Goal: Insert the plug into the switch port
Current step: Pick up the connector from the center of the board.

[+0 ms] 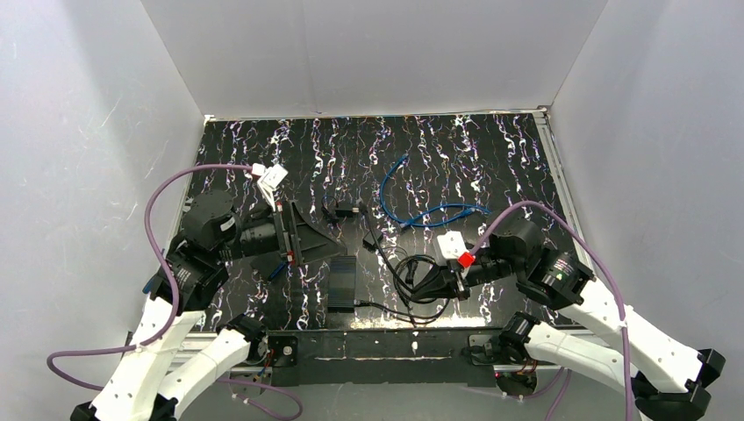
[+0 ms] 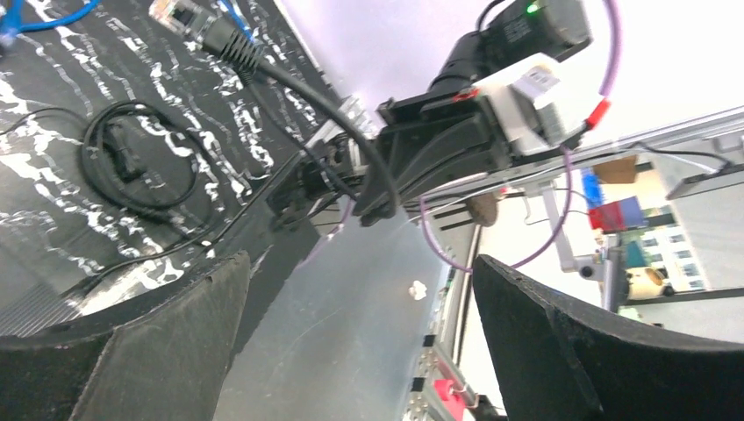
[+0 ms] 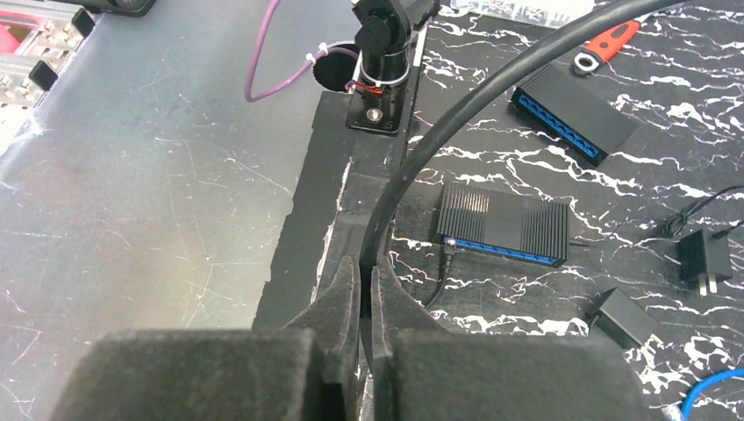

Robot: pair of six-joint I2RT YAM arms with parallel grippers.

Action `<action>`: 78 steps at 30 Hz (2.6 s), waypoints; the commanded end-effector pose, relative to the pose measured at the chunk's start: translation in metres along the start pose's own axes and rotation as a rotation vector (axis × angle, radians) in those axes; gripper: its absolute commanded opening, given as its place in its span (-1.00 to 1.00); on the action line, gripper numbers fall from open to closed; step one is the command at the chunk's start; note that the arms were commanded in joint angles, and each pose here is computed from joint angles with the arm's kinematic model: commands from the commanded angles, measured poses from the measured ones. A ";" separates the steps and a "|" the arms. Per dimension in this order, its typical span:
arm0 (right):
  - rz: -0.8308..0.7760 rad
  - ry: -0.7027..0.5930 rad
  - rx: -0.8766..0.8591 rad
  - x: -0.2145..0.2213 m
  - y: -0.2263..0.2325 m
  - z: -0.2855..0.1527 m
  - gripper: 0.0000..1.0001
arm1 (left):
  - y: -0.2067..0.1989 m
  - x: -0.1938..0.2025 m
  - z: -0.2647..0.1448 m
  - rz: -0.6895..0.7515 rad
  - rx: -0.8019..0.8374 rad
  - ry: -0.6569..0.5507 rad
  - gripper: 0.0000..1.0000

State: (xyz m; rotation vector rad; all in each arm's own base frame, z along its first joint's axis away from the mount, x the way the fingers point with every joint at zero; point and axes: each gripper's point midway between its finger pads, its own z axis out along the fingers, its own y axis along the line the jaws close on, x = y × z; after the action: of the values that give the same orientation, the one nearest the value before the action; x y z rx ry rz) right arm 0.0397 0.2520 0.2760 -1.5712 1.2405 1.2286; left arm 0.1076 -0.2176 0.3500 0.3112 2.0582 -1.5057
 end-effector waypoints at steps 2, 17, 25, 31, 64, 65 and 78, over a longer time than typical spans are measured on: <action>-0.141 -0.077 -0.035 -0.020 0.005 0.003 -0.97 | -0.022 -0.008 0.002 -0.076 0.107 -0.019 0.97; -0.292 -0.082 -0.052 -0.033 0.003 0.026 -0.97 | -0.018 -0.017 0.017 -0.189 0.131 -0.025 1.00; -0.316 -0.079 -0.046 -0.030 0.003 0.034 -0.97 | -0.018 -0.018 0.017 -0.195 0.138 -0.030 0.85; -0.328 -0.077 -0.073 -0.027 0.011 0.035 -0.97 | -0.017 -0.019 0.020 -0.199 0.140 -0.025 0.53; -0.285 -0.102 -0.187 -0.015 0.050 0.020 -0.97 | -0.029 -0.022 0.014 -0.190 0.173 -0.040 -0.21; -0.282 -0.100 -0.184 -0.014 0.049 0.020 -0.97 | -0.029 -0.022 0.014 -0.189 0.175 -0.039 -0.26; -0.219 -0.047 -0.134 -0.010 0.038 0.023 -0.67 | -0.025 -0.020 0.014 -0.191 0.167 -0.046 -1.00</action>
State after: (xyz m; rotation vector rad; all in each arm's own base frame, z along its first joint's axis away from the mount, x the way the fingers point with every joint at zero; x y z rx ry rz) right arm -0.0122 0.2629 0.2705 -1.7528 0.9056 1.2532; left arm 0.1190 -0.2377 0.3812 0.1189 1.9840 -1.7929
